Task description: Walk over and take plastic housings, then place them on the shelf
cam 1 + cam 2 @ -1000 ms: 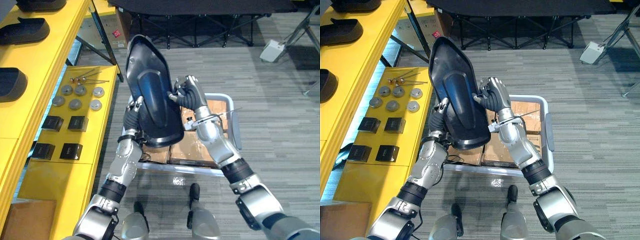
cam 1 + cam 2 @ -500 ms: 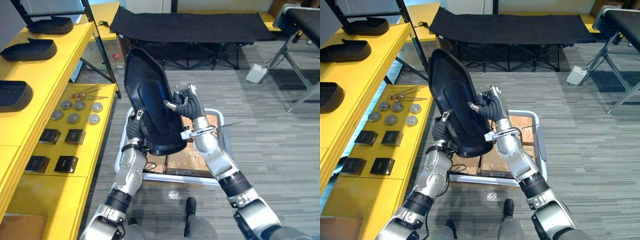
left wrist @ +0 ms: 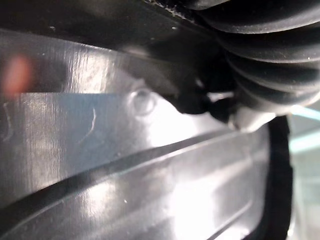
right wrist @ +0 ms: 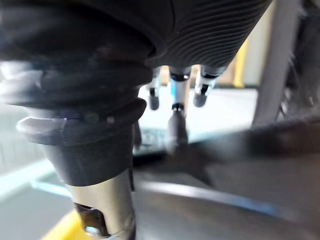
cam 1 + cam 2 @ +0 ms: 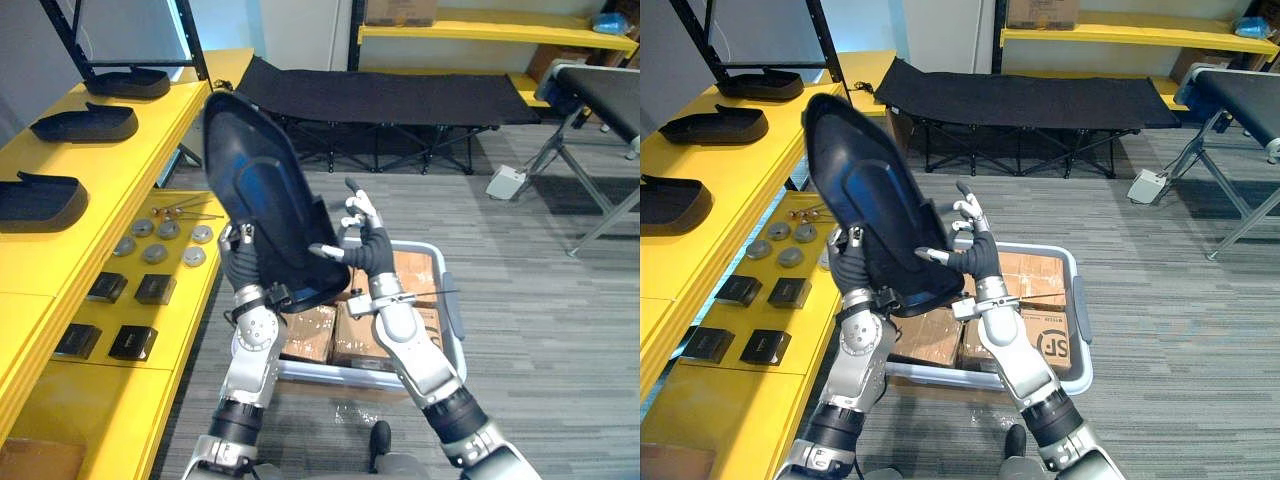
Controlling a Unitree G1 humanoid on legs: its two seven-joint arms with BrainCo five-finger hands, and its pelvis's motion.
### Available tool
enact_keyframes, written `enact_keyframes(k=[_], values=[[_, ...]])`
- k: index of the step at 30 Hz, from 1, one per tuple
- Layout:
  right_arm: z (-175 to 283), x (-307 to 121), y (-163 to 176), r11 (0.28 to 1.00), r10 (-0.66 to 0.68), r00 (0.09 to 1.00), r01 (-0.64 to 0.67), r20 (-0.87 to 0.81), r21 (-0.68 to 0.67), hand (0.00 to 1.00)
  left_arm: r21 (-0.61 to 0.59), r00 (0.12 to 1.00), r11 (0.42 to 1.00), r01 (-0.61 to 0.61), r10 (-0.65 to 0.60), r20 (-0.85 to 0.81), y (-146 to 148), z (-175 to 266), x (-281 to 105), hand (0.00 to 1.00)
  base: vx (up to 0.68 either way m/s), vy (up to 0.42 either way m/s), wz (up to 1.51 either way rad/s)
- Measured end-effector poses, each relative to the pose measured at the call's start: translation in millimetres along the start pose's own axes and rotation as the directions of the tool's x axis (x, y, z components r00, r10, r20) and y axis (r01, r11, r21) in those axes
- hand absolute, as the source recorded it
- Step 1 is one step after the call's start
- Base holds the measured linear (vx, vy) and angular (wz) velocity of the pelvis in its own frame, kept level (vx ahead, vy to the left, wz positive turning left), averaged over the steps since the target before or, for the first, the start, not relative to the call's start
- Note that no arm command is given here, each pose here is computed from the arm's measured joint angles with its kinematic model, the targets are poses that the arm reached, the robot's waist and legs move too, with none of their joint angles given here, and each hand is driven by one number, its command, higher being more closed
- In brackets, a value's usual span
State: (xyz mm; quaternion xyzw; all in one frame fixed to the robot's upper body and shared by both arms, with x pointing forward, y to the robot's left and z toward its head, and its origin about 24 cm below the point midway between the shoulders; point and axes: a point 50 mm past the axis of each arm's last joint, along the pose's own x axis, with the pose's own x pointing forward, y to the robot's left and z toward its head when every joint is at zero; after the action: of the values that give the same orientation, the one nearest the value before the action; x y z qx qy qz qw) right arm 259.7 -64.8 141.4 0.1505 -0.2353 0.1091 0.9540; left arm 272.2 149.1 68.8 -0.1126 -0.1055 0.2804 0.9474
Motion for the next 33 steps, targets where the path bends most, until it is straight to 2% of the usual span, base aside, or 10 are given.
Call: enact_keyframes(k=[2,5,9,13,16,18,22,24,27,33], values=[[17,-5,-7,0.994,-0.028,0.995,0.017,0.098,0.107,0.00,0.024,0.996,0.996,-0.089,0.089,-0.013,21,-6,-1,1.00,0.02,0.004,-0.11],[31,-20,-31,0.981,-0.127,0.976,0.098,0.174,0.169,0.00,0.091,0.974,0.970,-0.226,0.228,-0.007,58,-13,-7,1.00,0.03,0.008,-0.22],[27,-57,-77,0.954,-0.290,0.950,0.278,0.115,0.110,0.00,0.118,0.945,0.937,-0.328,0.325,0.040,94,-8,-20,1.00,0.03,0.019,-0.16],[10,-85,-100,0.921,-0.387,0.921,0.388,-0.034,0.027,0.00,0.119,0.958,0.951,-0.284,0.276,0.084,97,2,-26,1.00,-0.01,0.010,0.03],[-11,-108,-120,0.881,-0.470,0.863,0.473,-0.186,-0.032,0.00,0.052,0.975,0.976,-0.211,0.207,0.076,95,10,-31,1.00,-0.03,0.023,0.22],[-21,-118,-128,0.850,-0.506,0.820,0.527,-0.269,0.007,0.00,-0.044,0.983,0.983,-0.177,0.179,0.049,95,14,-36,1.00,-0.03,0.032,0.38],[-18,-124,-130,0.833,-0.510,0.814,0.548,-0.278,0.079,0.00,-0.095,0.992,0.990,-0.107,0.113,0.063,90,24,-41,1.00,0.04,0.009,0.91],[-17,-128,-130,0.824,-0.523,0.804,0.562,-0.285,0.072,0.00,-0.116,0.997,0.993,-0.009,0.017,0.074,77,27,-43,1.00,0.11,-0.045,1.81],[-20,-121,-122,0.847,-0.480,0.827,0.524,-0.292,0.092,0.00,-0.121,0.994,0.992,0.036,-0.023,0.105,74,34,-43,1.00,0.12,-0.048,1.46],[-34,-80,-93,0.927,-0.309,0.907,0.354,-0.288,0.121,0.00,-0.087,0.994,0.996,-0.026,0.035,0.107,98,45,-57,1.00,0.07,-0.039,0.72]])
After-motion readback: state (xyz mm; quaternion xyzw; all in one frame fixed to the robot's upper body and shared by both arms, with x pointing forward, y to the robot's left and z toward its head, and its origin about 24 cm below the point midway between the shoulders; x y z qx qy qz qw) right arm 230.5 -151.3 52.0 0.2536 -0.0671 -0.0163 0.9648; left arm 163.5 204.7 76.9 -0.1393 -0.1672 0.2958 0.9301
